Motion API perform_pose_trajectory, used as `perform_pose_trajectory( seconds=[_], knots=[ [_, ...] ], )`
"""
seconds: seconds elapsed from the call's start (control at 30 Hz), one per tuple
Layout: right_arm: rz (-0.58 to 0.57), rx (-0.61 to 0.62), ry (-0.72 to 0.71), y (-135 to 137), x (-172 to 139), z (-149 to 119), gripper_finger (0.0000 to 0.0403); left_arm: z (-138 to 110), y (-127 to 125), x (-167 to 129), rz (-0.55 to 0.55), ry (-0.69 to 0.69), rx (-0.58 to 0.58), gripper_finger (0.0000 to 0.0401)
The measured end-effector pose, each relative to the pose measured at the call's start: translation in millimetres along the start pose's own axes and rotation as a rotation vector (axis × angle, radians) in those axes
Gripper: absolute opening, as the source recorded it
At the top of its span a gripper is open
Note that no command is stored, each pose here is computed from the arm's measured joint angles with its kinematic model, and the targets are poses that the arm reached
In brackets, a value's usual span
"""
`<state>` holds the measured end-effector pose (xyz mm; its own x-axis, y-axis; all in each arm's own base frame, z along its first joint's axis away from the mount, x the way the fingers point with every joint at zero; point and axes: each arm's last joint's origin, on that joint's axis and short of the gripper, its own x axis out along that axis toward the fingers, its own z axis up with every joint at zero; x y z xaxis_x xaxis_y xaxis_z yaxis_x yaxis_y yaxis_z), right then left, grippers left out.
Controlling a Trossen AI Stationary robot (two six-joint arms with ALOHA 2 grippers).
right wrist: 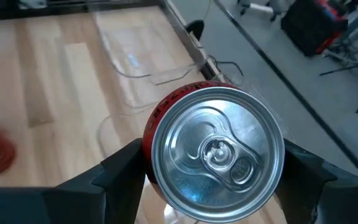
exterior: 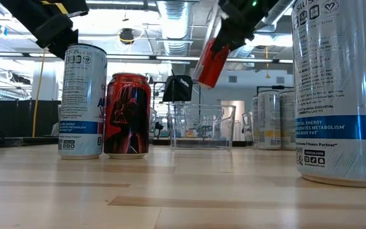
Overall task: Sort soda cans
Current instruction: Put the red-black soda can into the middle transparent bin
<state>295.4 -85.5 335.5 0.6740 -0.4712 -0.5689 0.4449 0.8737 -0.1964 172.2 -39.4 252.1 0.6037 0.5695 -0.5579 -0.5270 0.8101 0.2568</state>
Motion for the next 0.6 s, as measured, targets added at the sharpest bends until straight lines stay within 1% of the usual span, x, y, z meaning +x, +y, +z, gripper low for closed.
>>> perform_pose_trajectory(
  seconds=[0.1,0.17,0.27,0.43,0.5,0.6],
  knots=[
    [-0.014,0.098,0.059,-5,24,-6,0.0293,0,0,0,0.001,0.000,-0.001,0.0320],
    [-0.028,0.127,0.116,-6,42,-13,0.0293,0,0,0,0.004,-0.002,-0.001,0.0320],
    [-0.034,0.132,0.188,-5,63,-22,0.0293,0,1,0,0.030,-0.017,0.000,0.0320],
    [-0.037,0.124,0.256,-5,81,-22,0.0293,1,1,0,0.032,-0.017,0.018,0.0320],
    [-0.036,0.108,0.266,-5,86,-20,0.0293,1,1,0,0.035,-0.019,0.018,0.0320],
    [-0.041,0.093,0.242,-9,94,-9,0.0293,1,2,0,0.056,-0.031,0.018,0.0320]
  ],
)
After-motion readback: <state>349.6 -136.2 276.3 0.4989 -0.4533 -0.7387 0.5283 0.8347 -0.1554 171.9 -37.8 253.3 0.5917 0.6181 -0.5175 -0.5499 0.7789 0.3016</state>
